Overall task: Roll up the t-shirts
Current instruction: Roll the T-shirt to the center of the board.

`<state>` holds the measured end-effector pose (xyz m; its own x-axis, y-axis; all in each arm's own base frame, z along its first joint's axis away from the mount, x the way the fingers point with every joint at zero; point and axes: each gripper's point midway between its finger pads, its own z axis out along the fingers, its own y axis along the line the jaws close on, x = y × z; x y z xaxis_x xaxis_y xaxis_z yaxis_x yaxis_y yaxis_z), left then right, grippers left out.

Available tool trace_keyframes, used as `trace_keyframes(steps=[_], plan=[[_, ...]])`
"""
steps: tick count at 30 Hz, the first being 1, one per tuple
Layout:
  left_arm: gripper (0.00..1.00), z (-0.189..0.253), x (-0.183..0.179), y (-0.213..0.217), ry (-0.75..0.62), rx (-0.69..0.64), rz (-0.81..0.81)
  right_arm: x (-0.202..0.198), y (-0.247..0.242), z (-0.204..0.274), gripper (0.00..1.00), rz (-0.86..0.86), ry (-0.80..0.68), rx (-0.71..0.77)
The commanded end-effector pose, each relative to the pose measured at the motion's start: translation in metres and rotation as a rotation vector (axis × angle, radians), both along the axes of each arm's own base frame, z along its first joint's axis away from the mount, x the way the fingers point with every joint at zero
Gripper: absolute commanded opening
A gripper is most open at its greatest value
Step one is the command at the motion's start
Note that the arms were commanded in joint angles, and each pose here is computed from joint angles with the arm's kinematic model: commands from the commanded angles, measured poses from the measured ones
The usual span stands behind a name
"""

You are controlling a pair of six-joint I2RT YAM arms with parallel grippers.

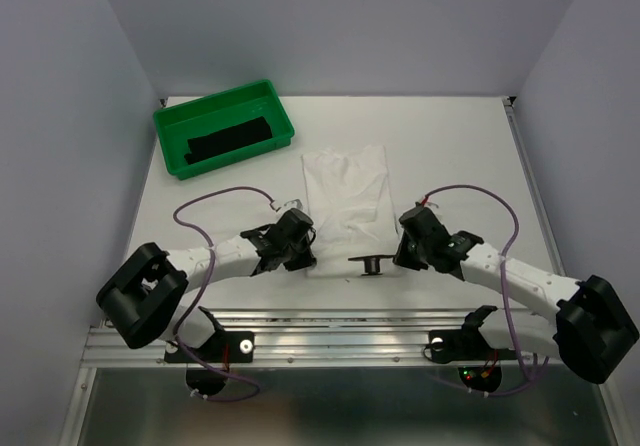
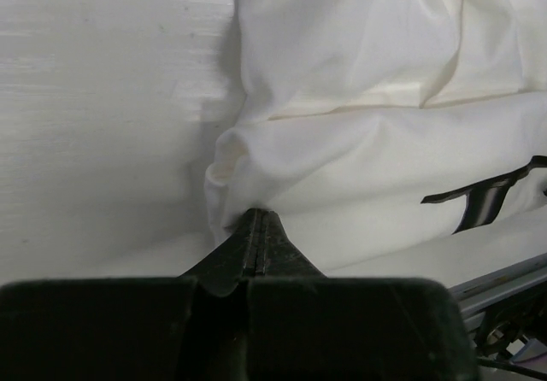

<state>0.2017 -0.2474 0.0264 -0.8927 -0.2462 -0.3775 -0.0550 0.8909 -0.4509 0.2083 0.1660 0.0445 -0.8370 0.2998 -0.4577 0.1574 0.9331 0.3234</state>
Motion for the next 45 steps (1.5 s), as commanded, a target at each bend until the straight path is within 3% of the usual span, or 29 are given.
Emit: trace_keyframes(steps=[1, 3, 4, 7, 8, 12, 16, 25, 32, 38, 42, 45], plan=[[0.0, 0.007, -0.007, 0.032, -0.017, 0.104, 0.018, 0.001, -0.002, 0.028, 0.09, -0.031, -0.032, 0.016], [0.0, 0.015, -0.008, 0.033, -0.022, 0.088, 0.026, 0.007, -0.008, 0.041, 0.17, -0.063, -0.076, 0.0], [0.0, 0.022, -0.009, 0.032, -0.031, 0.07, 0.028, 0.009, -0.01, 0.047, 0.31, -0.075, -0.085, -0.007], [0.23, 0.026, -0.015, 0.028, -0.012, 0.028, 0.027, 0.012, -0.015, 0.051, 0.62, -0.101, -0.106, -0.02], [0.41, 0.022, -0.019, 0.029, 0.004, 0.022, 0.028, 0.011, -0.015, 0.049, 0.67, -0.111, -0.096, -0.014], [0.58, 0.015, -0.029, 0.028, 0.043, -0.031, 0.056, 0.004, -0.015, 0.036, 0.7, -0.128, -0.057, 0.001], [0.62, 0.011, -0.039, 0.028, 0.083, -0.08, 0.078, -0.003, -0.016, 0.03, 0.7, -0.151, -0.047, 0.037], [0.54, -0.002, -0.045, 0.027, 0.11, -0.148, 0.137, -0.021, -0.017, 0.011, 0.69, -0.219, -0.01, 0.136], [0.38, -0.012, -0.044, 0.025, 0.133, -0.151, 0.16, -0.029, -0.006, -0.012, 0.63, -0.246, 0.036, 0.231], [0.24, -0.012, -0.039, 0.023, 0.12, -0.164, 0.177, -0.025, -0.01, -0.018, 0.51, -0.289, 0.004, 0.248], [0.05, -0.013, -0.038, 0.023, 0.122, -0.159, 0.183, -0.024, -0.013, -0.019, 0.4, -0.296, -0.007, 0.241], [0.0, -0.013, -0.038, 0.022, 0.127, -0.158, 0.186, -0.024, -0.01, -0.019, 0.21, -0.286, 0.001, 0.244]])
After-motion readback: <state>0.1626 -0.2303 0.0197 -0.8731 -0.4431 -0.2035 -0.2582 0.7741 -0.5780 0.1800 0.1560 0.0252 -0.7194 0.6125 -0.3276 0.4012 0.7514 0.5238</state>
